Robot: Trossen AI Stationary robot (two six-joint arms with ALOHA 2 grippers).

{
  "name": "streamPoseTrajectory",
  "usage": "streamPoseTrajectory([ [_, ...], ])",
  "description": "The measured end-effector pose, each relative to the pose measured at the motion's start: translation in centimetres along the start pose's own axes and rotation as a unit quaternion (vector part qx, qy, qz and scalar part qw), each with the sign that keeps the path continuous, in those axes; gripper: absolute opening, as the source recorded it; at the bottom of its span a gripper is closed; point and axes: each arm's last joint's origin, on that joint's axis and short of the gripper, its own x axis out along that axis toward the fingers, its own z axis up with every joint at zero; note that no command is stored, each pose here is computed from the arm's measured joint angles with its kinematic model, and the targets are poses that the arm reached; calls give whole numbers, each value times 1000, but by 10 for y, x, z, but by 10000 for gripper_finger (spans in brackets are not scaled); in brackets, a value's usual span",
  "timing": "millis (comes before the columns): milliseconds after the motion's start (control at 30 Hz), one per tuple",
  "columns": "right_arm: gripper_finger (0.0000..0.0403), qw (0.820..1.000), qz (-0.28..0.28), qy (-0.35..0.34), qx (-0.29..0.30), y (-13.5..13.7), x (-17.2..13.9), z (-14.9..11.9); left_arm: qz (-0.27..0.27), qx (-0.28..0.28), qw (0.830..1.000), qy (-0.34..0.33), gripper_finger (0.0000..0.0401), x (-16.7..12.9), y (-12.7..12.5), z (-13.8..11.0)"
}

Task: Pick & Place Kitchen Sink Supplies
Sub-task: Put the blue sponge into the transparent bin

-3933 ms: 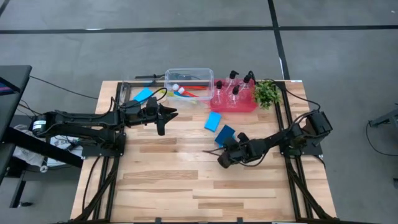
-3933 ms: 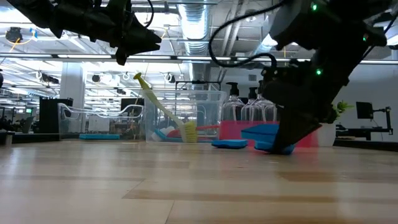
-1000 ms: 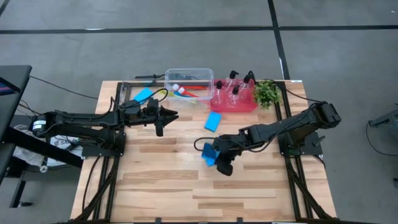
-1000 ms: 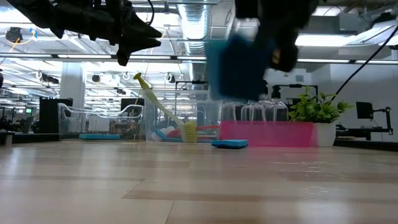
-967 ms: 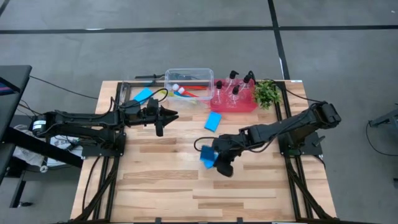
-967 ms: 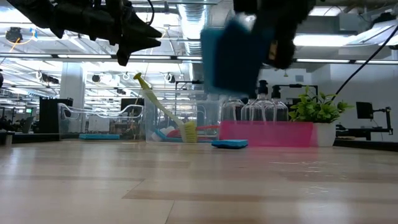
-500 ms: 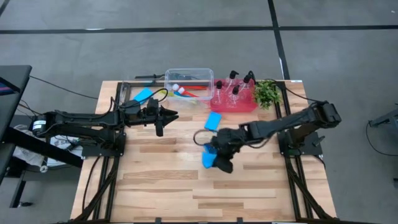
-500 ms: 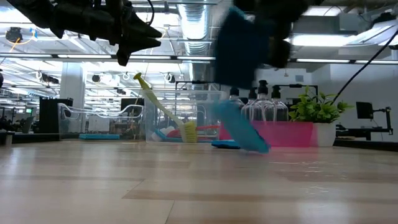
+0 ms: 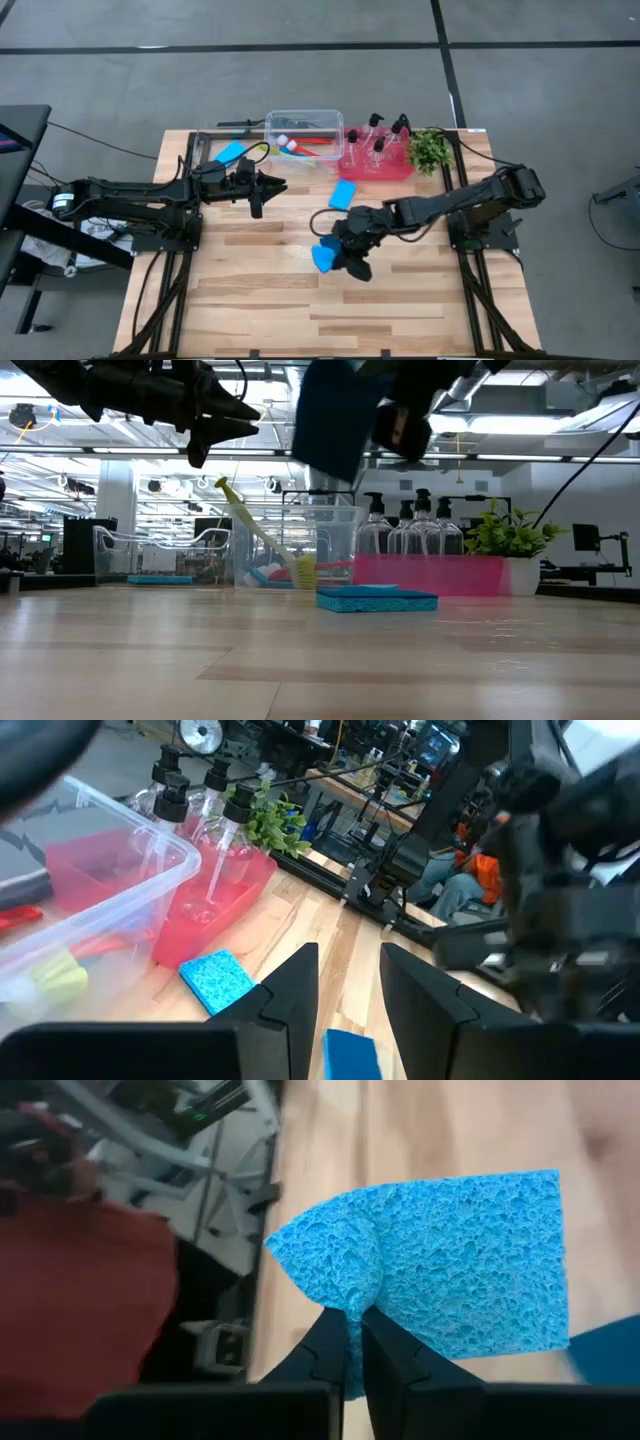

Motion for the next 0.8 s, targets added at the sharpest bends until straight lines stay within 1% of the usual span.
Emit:
streamPoseTrajectory([
  [167,9,1000,-9,-20,-19,-3,-1,5,-9,-36,999,4,111,0,0,0],
  [233,9,999,-7,-33,-29,-2,-4,11,-14,-59,998,7,111,0,-1,0],
  [300,9,998,-18,-41,-38,-3,-6,14,-19,-95,995,10,111,0,-1,0],
  [400,9,995,-37,-59,-67,-2,-8,21,-20,-175,984,13,111,0,1,0],
  [500,9,990,-68,-72,-98,0,-13,29,-30,-225,974,22,111,0,3,1],
  [633,11,981,-125,-86,-125,2,-20,38,-45,-271,961,36,111,0,4,2],
  [700,11,974,-156,-93,-136,4,-23,43,-48,-287,956,40,111,0,4,1],
  [800,10,965,-193,-96,-147,6,-27,47,-52,-293,954,44,111,0,3,1],
])
